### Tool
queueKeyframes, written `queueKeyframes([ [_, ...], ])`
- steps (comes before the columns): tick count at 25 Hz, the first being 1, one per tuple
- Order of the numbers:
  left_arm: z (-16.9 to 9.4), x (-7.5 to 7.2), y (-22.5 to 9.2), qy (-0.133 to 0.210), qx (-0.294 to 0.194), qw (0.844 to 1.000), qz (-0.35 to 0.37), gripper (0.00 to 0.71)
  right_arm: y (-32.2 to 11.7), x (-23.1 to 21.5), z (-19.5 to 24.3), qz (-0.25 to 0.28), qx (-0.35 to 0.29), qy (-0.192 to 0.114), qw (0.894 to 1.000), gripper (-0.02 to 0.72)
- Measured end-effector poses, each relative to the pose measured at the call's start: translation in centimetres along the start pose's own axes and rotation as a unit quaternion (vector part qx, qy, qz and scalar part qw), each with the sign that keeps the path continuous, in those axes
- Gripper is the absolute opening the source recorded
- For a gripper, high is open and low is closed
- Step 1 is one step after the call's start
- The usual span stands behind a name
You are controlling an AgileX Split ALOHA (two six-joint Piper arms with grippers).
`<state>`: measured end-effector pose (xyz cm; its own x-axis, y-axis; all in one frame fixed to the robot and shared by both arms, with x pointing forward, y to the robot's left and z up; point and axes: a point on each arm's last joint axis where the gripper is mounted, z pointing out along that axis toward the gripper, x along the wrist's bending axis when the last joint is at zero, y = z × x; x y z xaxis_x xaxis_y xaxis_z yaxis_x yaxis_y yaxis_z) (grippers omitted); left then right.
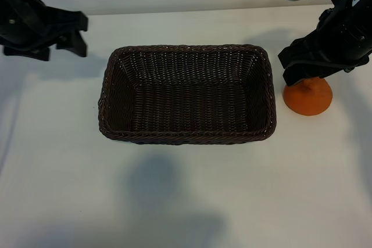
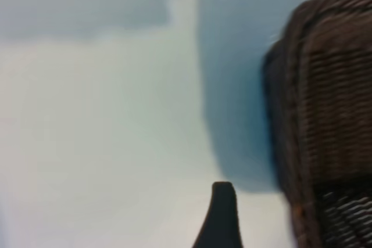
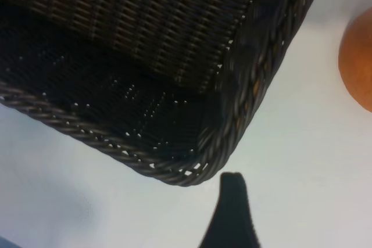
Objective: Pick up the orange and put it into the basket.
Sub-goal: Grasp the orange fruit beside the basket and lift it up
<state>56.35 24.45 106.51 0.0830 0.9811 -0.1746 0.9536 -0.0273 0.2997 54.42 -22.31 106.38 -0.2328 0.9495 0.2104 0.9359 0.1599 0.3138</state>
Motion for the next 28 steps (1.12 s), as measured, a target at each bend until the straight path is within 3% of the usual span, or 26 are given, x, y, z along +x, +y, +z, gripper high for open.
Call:
queueKeyframes([
  [4, -1.5, 1.2, -0.5, 0.037, 0.001, 0.999, 0.005, 0.619, 0.0, 0.0, 0.0, 0.0, 0.0, 0.0, 1.0, 0.547],
  [11, -6.3, 5.4, -2.0, 0.073, -0.035, 0.996, -0.039, 0.602, 0.0, 0.0, 0.0, 0.0, 0.0, 0.0, 1.0, 0.547],
  [14, -8.5, 6.4, -3.0, 0.087, -0.057, 0.993, -0.056, 0.597, 0.0, 0.0, 0.0, 0.0, 0.0, 0.0, 1.0, 0.547],
  [21, -12.6, 5.4, -5.3, 0.094, -0.104, 0.989, -0.039, 0.596, 0.0, 0.0, 0.0, -0.001, 0.0, 0.0, 1.0, 0.547],
  [28, -19.3, 3.4, -10.8, 0.114, -0.207, 0.971, -0.022, 0.596, 0.0, 0.0, 0.0, -0.004, -0.001, 0.0, 1.0, 0.547],
])
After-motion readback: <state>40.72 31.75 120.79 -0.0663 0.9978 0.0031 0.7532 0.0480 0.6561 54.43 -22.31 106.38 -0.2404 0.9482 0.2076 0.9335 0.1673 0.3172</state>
